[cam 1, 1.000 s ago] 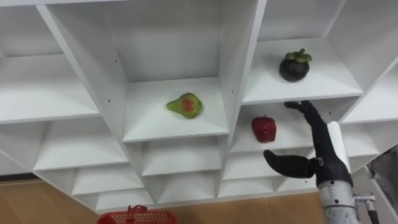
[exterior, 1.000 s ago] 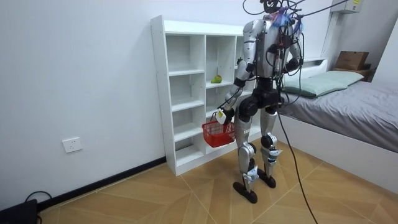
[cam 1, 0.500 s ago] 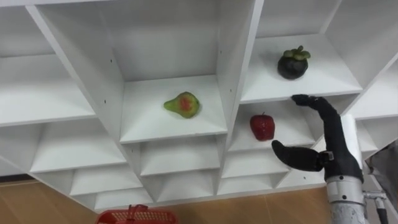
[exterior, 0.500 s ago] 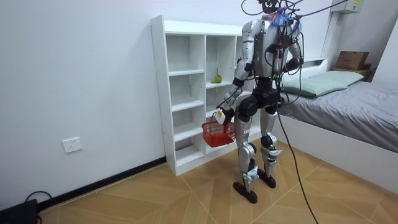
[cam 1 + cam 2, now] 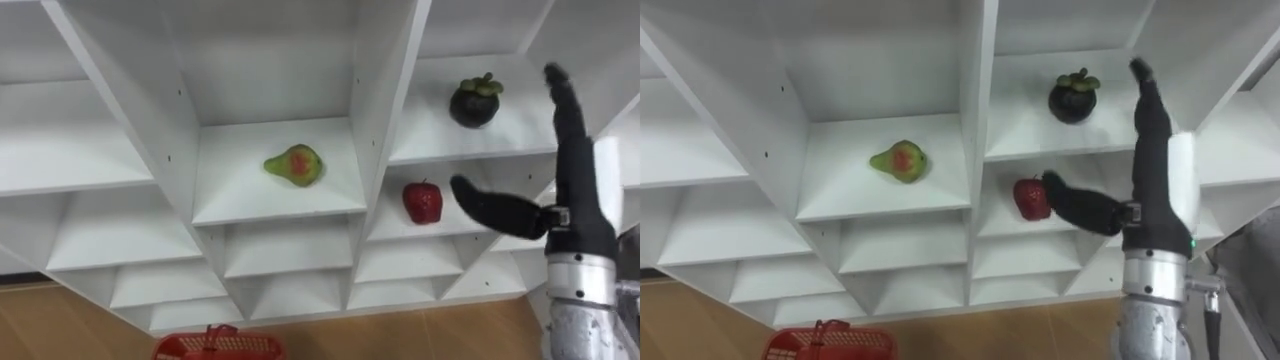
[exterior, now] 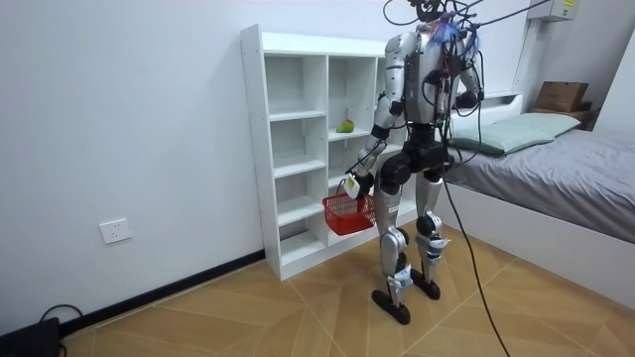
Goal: Collect fruits from the closet
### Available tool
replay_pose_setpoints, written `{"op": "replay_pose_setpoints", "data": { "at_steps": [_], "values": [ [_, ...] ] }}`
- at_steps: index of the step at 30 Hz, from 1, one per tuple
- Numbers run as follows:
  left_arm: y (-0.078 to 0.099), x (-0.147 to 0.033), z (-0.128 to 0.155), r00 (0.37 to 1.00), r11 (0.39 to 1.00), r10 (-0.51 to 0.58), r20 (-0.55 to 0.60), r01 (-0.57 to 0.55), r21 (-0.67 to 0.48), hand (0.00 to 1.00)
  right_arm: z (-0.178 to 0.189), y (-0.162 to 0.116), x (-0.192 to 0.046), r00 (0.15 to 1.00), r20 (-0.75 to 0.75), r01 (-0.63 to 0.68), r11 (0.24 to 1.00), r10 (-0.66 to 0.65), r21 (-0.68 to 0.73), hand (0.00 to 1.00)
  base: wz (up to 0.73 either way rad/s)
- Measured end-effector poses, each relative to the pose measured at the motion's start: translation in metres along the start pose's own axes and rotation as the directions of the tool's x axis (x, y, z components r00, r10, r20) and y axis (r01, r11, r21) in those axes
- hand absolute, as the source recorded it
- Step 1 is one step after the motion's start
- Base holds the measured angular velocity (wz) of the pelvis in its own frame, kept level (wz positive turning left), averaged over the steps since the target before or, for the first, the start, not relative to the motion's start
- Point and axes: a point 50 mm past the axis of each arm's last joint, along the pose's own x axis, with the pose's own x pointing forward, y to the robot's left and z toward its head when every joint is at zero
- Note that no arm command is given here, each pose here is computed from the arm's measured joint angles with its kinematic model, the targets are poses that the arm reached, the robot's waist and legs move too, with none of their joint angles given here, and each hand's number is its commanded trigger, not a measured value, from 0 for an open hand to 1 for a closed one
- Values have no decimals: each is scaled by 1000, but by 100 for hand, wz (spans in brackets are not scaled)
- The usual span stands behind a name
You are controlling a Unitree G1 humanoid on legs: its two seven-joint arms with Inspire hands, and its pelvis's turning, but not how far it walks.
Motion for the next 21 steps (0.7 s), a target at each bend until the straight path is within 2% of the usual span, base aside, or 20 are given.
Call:
{"op": "replay_pose_setpoints", "data": {
  "at_steps": [21],
  "values": [
    [-2,0,-3,1000,1000,-19,-21,19,18,100,7,12,-1,998,24,-56,997,55,46,0,0]
  ]
}}
